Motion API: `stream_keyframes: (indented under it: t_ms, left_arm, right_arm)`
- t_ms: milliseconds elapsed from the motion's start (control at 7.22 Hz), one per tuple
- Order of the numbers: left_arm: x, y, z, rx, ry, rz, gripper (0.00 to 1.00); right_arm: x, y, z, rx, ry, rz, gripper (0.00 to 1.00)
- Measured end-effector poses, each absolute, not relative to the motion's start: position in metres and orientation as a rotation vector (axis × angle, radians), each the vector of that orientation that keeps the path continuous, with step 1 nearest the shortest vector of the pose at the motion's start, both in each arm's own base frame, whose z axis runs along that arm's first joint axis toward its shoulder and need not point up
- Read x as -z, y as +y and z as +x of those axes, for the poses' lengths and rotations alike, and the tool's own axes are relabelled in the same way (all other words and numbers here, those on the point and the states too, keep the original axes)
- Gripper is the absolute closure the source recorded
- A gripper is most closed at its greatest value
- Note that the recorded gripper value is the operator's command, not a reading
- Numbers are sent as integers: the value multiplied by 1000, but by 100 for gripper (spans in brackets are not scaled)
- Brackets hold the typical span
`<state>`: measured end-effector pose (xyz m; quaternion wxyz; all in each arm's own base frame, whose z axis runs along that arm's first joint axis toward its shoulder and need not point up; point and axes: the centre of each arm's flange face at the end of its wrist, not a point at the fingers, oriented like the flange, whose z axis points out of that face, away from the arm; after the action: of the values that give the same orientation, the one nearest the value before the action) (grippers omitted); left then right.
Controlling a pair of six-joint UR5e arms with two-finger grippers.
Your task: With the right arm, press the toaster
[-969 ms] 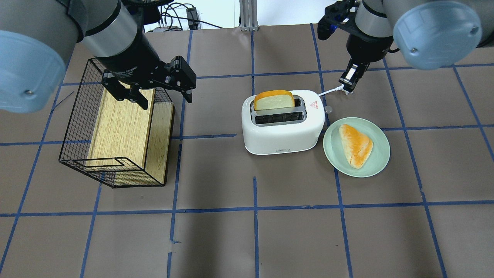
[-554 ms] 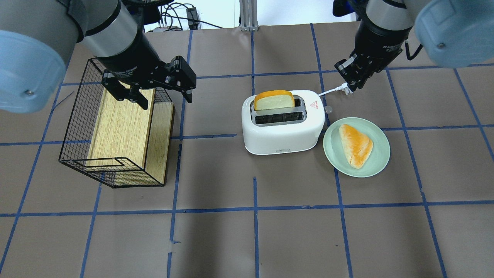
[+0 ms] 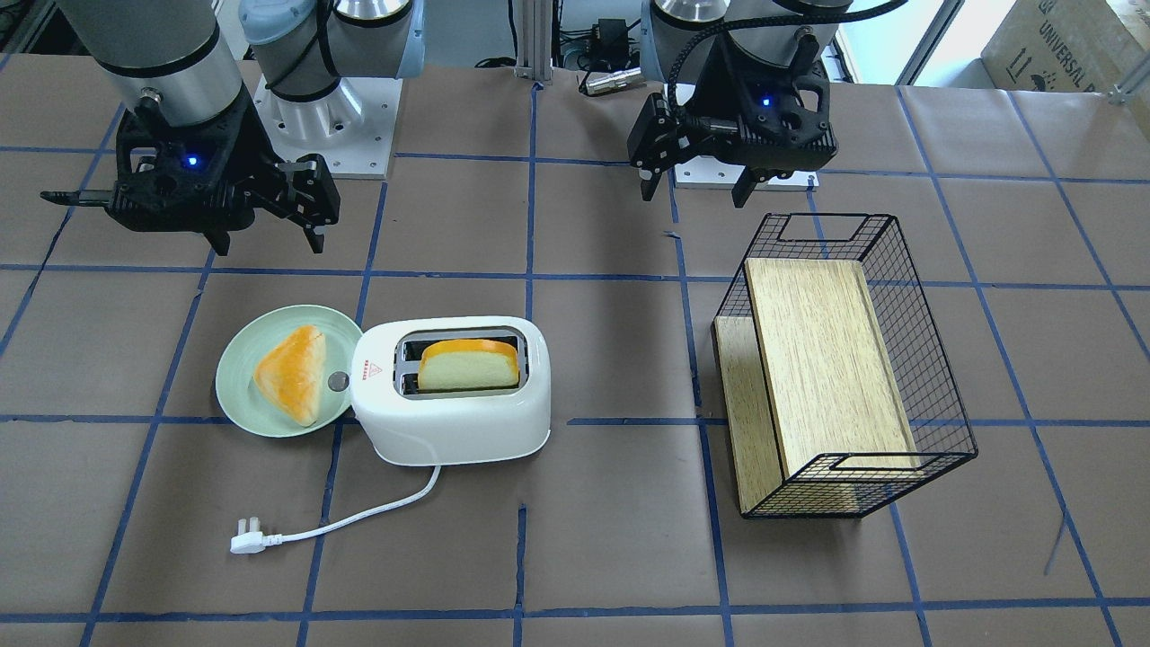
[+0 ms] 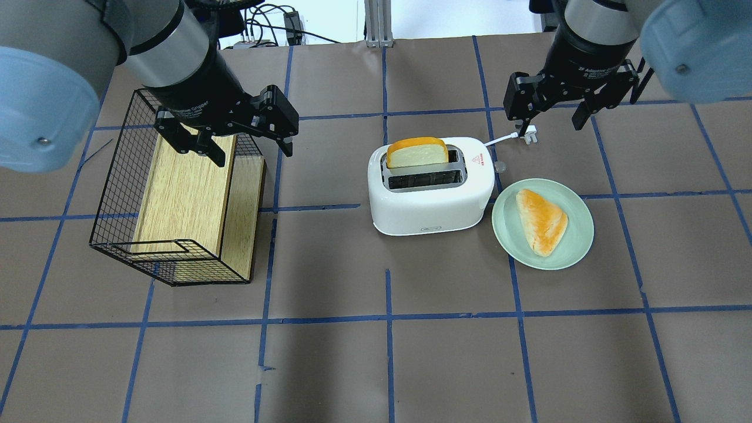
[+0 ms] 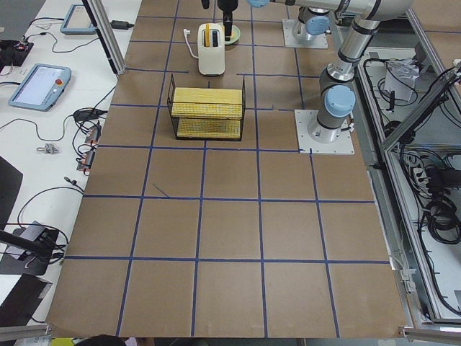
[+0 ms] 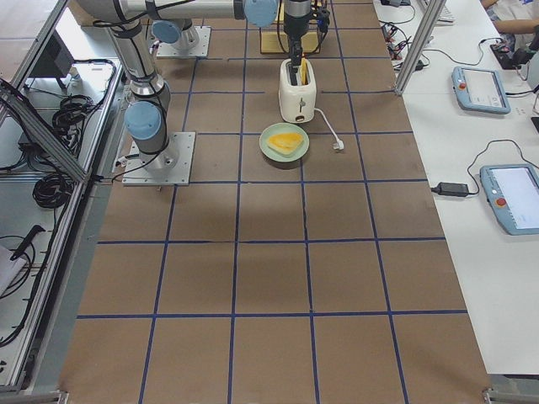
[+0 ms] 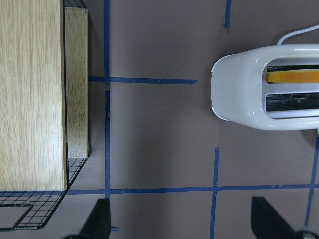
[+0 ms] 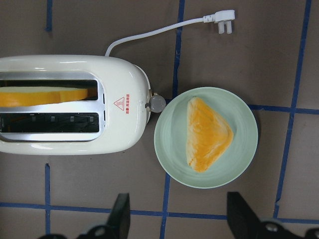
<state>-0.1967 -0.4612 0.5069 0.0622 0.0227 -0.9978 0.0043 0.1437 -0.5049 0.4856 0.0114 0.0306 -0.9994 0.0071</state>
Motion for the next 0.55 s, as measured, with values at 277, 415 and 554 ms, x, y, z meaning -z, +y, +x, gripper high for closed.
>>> stream_keyframes:
  t_ms: [277, 415, 554]
  left_arm:
    - [-507, -461, -197, -13, -3016, 69, 0]
    - [-507, -461, -197, -13, -3016, 69, 0]
    - [-507, -461, -197, -13, -3016, 69, 0]
  right_arm:
    - [-485, -504, 144, -23, -3117, 83, 0]
    - [-483, -504, 144, -17, -3116, 82, 0]
    - [-481, -504, 144, -9, -3116, 82, 0]
